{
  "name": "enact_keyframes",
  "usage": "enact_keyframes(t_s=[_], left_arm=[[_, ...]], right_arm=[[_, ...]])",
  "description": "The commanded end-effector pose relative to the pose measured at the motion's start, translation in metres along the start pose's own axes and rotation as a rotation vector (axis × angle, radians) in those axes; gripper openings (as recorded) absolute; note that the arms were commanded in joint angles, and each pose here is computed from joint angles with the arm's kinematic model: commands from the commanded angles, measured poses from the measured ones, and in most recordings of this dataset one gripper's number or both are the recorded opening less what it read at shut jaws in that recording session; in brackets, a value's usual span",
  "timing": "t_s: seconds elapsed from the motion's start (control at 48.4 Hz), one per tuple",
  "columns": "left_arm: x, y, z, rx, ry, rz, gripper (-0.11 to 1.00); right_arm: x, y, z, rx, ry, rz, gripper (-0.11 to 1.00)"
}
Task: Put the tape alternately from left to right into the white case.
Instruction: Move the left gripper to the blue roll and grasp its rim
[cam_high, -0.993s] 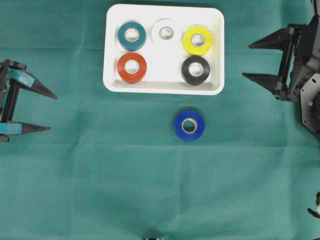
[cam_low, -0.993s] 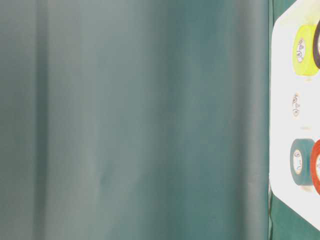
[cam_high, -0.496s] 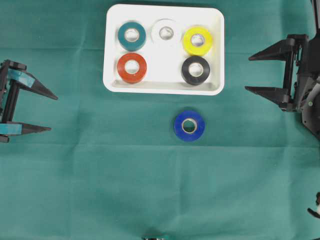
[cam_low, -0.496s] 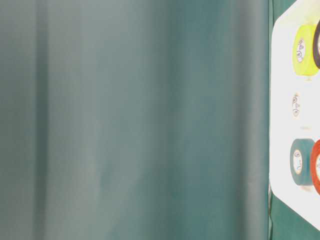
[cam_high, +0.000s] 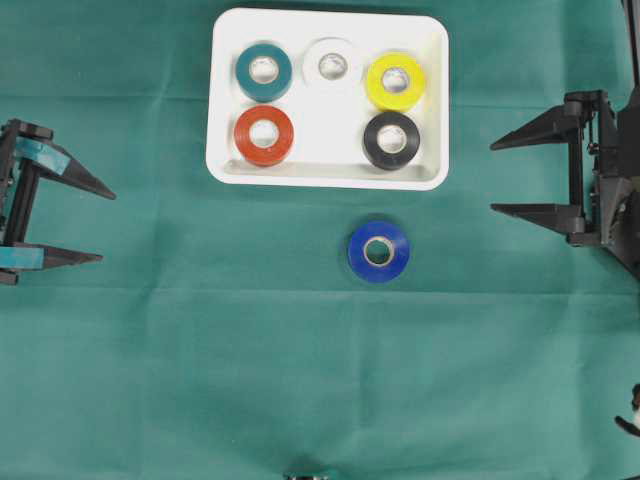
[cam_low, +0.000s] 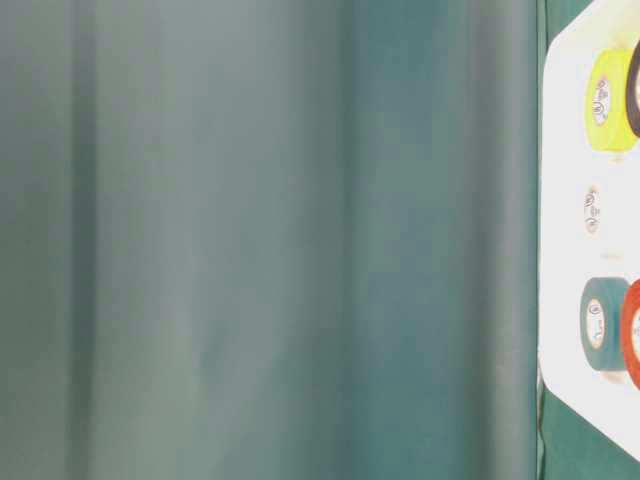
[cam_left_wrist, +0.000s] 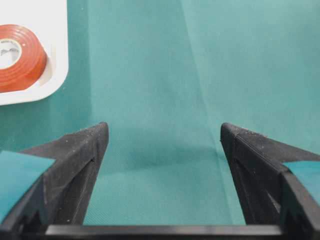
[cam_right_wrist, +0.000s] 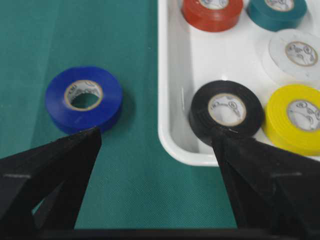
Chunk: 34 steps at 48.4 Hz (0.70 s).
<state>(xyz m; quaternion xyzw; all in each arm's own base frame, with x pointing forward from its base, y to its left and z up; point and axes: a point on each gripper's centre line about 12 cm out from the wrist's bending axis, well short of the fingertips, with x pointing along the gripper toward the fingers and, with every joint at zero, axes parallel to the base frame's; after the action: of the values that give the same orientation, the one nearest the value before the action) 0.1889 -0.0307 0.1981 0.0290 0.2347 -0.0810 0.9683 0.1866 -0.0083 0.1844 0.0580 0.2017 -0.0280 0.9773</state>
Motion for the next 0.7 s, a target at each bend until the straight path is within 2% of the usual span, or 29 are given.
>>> enact_keyframes(t_s=[0.0,0.228,0.455,0.558,0.683], left_arm=[[-0.001,0.0,0.013,0.003,-0.035,-0.002,0.9],[-0.001,-0.002,0.019,0.008,-0.049,-0.011,0.9],[0.007,-0.021,0.037,0.045,-0.115,-0.089,0.89],[0.014,-0.023,0.046,0.052,-0.143,-0.093,0.9],[0.024,-0.024,0.052,0.055,-0.128,-0.093,0.9]], right_arm=[[0.001,0.002,0.005,-0.006,-0.018,0.01,0.61],[0.001,0.002,0.006,-0.008,-0.02,0.01,0.61],[0.001,0.002,0.006,-0.006,-0.022,0.012,0.61],[0.001,0.002,0.006,-0.008,-0.025,0.012,0.61],[0.001,0.002,0.007,-0.006,-0.028,0.013,0.61]])
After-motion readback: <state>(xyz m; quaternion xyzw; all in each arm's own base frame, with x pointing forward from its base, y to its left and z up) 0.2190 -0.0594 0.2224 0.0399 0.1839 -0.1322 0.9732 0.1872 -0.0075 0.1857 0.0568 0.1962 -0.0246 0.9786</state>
